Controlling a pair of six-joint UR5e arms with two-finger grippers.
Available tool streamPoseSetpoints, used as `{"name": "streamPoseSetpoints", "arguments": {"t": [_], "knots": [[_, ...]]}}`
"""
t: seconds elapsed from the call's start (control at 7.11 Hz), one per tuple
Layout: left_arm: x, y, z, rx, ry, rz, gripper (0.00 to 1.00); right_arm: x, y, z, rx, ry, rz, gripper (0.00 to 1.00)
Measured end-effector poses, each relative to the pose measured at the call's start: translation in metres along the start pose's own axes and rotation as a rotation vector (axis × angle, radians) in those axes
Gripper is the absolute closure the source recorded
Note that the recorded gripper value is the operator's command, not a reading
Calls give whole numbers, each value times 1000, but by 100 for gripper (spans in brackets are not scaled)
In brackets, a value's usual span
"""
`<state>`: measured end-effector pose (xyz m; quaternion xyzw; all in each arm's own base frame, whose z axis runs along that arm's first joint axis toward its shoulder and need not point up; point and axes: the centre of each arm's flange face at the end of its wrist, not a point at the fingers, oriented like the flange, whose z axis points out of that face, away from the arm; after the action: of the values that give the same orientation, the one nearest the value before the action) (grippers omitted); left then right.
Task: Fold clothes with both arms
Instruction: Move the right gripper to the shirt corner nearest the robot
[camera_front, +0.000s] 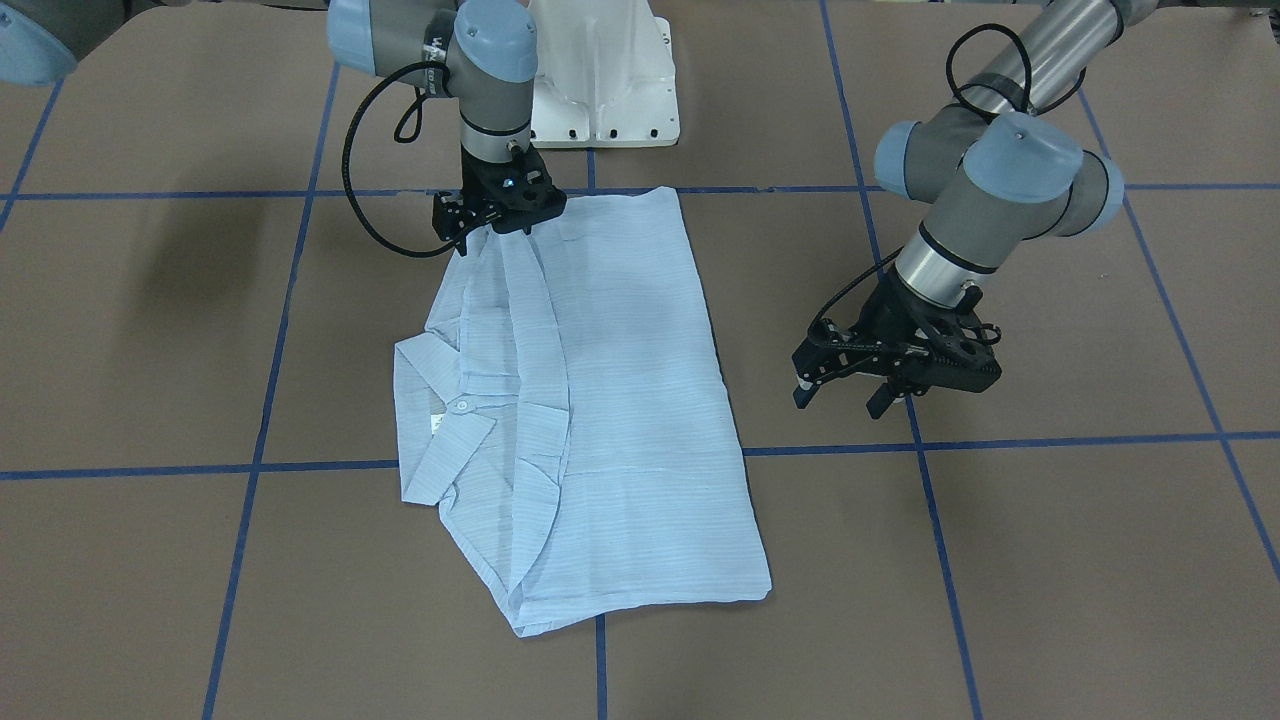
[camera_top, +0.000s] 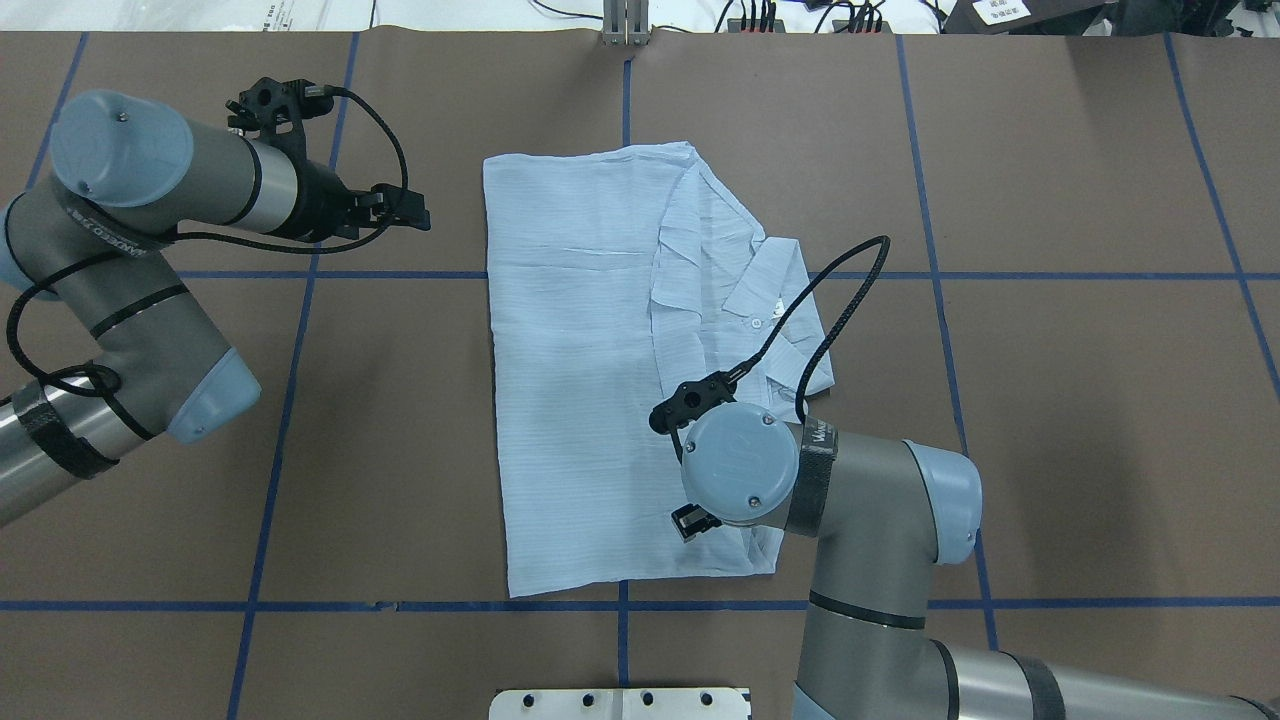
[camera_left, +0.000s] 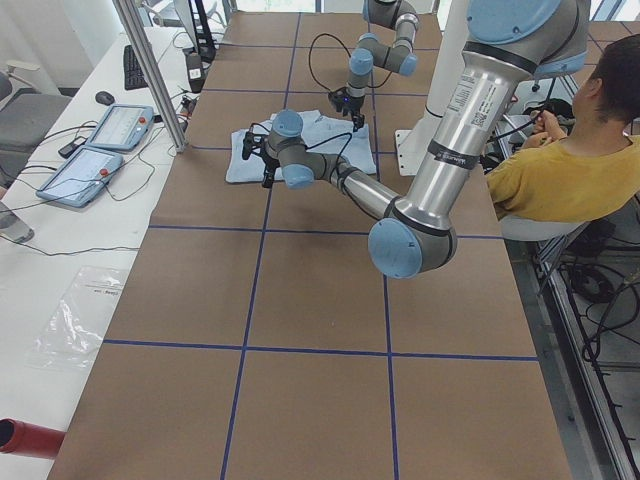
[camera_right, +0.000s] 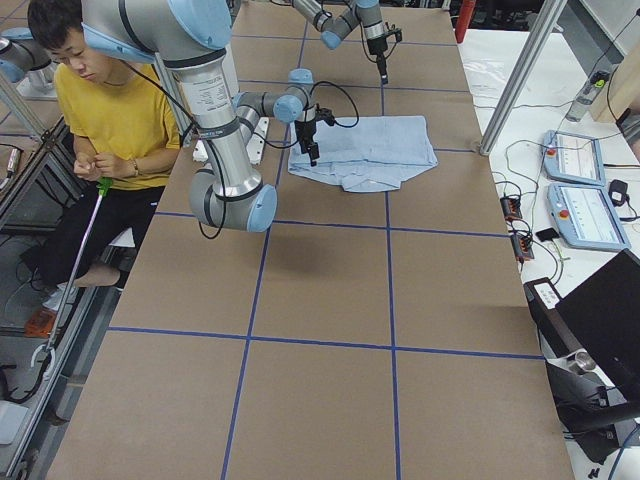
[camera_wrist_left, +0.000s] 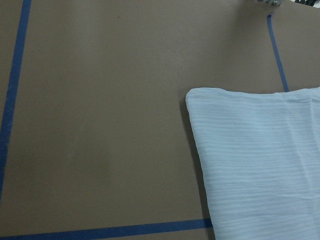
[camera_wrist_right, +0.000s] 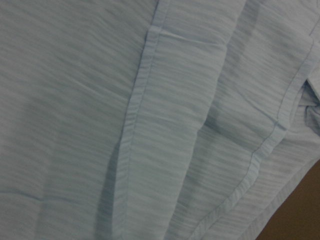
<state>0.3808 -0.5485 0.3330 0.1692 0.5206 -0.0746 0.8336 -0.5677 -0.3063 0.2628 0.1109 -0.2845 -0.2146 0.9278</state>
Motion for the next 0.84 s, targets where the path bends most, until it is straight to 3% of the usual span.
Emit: {"name": "streamPoseSetpoints", "arguments": {"t": [0.84], "knots": [[9,6,0,-5,15,-42,1,11,-4,14,-14,31,-18,0]]}}
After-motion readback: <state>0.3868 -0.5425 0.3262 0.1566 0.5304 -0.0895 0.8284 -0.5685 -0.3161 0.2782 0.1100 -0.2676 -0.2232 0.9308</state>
